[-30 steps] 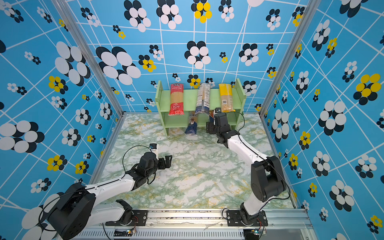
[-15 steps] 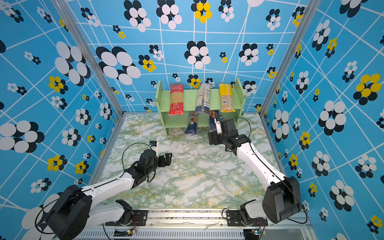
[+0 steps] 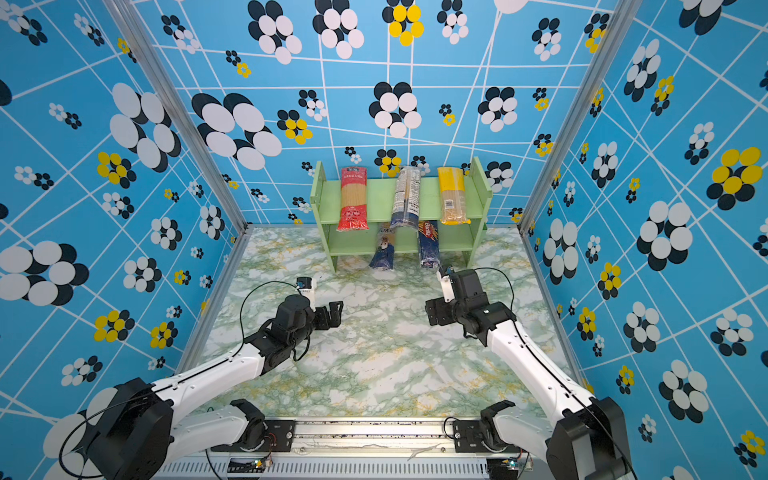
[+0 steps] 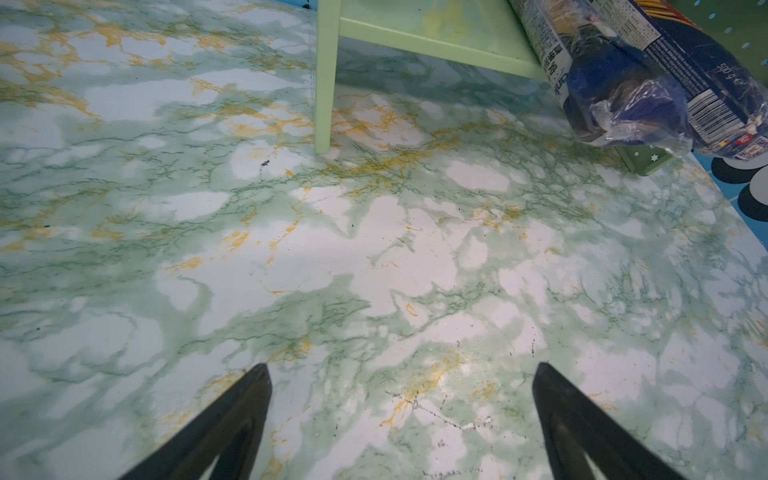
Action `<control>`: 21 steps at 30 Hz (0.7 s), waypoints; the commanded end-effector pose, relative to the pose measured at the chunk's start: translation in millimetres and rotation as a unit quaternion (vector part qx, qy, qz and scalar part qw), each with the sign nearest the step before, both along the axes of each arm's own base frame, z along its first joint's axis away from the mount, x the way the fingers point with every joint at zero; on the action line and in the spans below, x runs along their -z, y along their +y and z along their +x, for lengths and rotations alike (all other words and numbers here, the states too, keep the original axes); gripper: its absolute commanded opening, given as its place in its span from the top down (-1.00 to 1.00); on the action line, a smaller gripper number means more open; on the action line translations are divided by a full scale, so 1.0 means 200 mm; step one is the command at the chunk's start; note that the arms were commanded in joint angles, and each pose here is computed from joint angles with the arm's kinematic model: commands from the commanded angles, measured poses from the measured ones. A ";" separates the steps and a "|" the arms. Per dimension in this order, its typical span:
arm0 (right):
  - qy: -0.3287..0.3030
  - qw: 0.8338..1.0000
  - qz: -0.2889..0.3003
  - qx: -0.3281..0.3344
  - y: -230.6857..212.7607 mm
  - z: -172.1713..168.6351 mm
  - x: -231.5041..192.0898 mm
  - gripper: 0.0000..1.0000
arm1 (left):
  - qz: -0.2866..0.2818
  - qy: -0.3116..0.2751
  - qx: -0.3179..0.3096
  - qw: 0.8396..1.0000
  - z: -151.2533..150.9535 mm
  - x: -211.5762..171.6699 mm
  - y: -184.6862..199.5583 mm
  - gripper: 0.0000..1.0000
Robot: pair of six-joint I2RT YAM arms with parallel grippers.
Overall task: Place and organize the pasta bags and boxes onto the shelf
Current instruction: 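Withdraw the right gripper from the shelf toward the robot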
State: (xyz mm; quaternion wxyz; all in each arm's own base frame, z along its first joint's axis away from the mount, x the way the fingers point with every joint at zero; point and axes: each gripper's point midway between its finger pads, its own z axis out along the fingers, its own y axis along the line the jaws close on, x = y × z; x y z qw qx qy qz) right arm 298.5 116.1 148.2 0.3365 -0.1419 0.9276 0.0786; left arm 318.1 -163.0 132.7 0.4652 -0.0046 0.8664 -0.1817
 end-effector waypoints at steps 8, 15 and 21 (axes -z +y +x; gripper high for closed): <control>-0.010 0.999 -0.023 0.025 -0.08 -0.01 0.03 -0.84 | 0.032 -0.052 -0.001 0.998 0.03 -0.24 0.05 -0.98; -0.050 0.995 0.027 0.083 -0.22 0.05 0.01 -0.83 | 0.055 -0.127 0.051 0.989 0.04 -0.42 0.03 -0.98; -0.090 0.985 0.026 0.142 -0.39 0.10 -0.01 -0.84 | 0.084 -0.152 0.050 0.984 0.09 -0.47 0.10 -0.98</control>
